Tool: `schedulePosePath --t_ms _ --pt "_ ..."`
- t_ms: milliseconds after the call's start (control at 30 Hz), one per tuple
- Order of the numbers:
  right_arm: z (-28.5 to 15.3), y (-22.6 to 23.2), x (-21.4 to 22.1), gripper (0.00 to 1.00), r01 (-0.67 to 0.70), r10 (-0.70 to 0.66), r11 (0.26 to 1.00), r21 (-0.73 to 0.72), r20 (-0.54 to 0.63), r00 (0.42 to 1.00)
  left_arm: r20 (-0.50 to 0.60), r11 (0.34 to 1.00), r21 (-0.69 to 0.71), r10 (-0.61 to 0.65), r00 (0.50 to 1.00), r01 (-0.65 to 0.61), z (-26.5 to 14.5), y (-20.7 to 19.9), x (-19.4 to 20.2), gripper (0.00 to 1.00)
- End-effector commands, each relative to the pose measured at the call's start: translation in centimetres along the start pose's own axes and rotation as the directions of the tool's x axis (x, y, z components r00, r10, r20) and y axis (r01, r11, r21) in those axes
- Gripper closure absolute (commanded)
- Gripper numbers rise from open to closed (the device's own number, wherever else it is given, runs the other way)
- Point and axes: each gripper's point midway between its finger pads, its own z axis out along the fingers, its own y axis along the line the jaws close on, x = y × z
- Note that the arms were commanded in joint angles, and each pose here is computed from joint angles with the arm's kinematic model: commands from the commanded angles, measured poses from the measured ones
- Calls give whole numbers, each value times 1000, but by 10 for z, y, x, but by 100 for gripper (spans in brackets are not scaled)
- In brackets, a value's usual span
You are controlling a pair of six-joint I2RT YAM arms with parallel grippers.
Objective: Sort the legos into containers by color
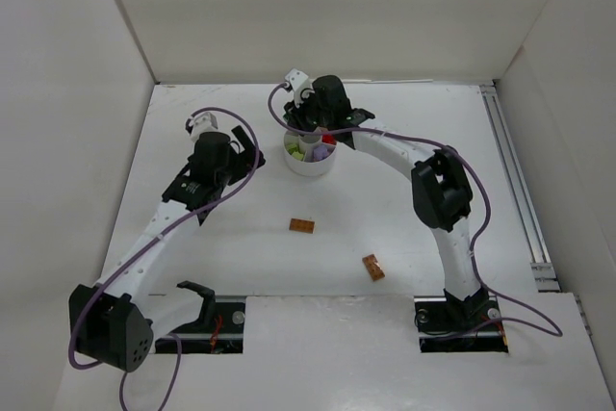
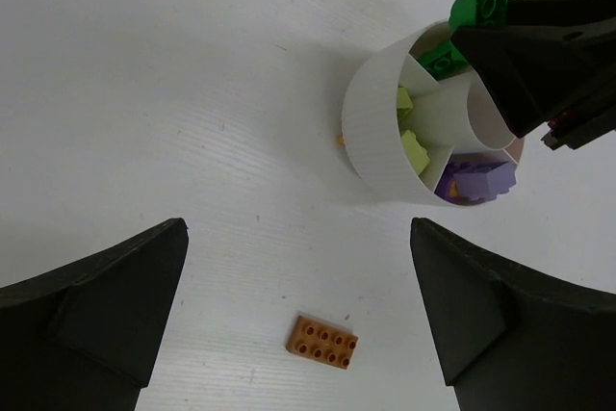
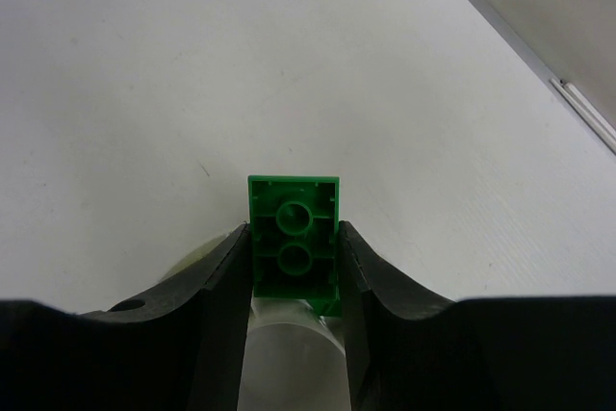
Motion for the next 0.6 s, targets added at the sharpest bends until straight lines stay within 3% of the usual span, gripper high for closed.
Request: schedulePosePath --t_ms 0,400,567 --pt "4 -4 -14 65 17 -18 999 28 52 999 23 1000 -10 -7 1000 7 2 2 -6 0" --pt "-9 -4 -16 54 35 -37 999 39 48 998 8 1000 -11 5 1000 -4 9 -1 -5 0" --pt "-12 -4 -17 41 35 -37 999 39 48 998 -7 1000 5 14 1000 -14 12 -6 -3 0"
